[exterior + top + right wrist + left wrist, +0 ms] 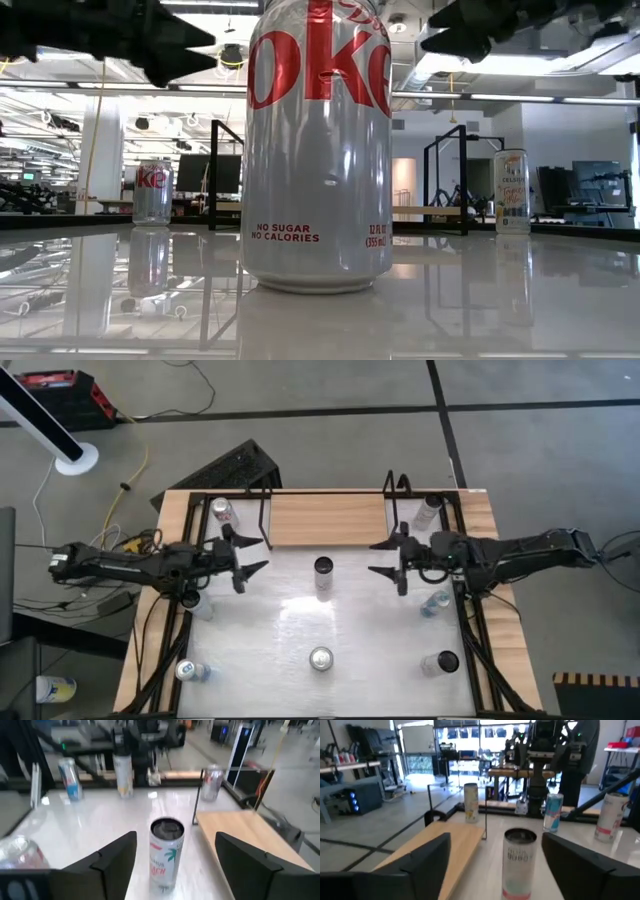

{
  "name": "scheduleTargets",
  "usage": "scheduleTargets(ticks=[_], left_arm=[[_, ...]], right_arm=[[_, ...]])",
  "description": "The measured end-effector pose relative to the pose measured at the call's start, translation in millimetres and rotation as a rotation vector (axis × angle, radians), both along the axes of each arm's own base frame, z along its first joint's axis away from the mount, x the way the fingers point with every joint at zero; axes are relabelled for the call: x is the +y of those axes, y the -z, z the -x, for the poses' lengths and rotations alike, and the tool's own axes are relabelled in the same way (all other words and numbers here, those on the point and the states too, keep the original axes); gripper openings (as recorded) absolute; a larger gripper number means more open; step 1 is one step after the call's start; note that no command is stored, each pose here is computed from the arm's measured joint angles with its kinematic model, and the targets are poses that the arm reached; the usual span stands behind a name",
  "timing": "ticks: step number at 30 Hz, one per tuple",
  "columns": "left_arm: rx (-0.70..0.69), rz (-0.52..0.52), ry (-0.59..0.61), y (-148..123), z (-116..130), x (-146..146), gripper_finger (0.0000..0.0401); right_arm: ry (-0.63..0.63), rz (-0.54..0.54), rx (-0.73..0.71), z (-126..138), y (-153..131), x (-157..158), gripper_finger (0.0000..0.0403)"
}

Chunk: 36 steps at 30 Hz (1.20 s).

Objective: Place canned beverage on shelf
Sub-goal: Put the top white-pink soda can on the shelf

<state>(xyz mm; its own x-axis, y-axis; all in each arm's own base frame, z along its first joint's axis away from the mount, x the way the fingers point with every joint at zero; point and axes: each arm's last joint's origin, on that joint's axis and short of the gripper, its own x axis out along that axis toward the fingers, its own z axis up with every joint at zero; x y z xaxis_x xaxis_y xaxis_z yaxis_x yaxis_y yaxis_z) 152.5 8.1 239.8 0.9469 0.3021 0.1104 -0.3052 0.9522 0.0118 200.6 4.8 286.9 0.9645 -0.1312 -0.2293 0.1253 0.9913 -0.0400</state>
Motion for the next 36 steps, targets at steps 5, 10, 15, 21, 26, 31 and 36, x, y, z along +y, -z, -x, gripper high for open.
scheduleTargets(ticks=[5, 10, 15, 21, 26, 31, 36], left_arm=[[0.066, -0.018, 0.017, -10, -34, 4, 0.0338], [0.142, -0.052, 0.098, -13, -80, 5, 0.0341], [0.196, -0.085, 0.129, -14, -124, 5, 0.0341], [0.232, -0.087, 0.13, -8, -160, 7, 0.0341], [0.267, -0.064, 0.134, 4, -178, 7, 0.0341], [0.308, -0.033, 0.13, 21, -188, 8, 0.0341], [0.344, -0.034, 0.079, 27, -189, 10, 0.0341]], right_arm=[[-0.02, 0.008, 0.112, -9, -2, 4, 0.0302], [-0.039, 0.012, 0.141, -8, -1, 8, 0.0302], [-0.056, 0.009, 0.168, 0, -2, 12, 0.0302], [-0.072, -0.011, 0.225, 5, 2, 17, 0.0302], [-0.091, -0.007, 0.245, 6, 4, 20, 0.0302], [-0.093, -0.009, 0.247, 7, 4, 21, 0.0302], [-0.088, -0.014, 0.248, 6, 5, 20, 0.0302]])
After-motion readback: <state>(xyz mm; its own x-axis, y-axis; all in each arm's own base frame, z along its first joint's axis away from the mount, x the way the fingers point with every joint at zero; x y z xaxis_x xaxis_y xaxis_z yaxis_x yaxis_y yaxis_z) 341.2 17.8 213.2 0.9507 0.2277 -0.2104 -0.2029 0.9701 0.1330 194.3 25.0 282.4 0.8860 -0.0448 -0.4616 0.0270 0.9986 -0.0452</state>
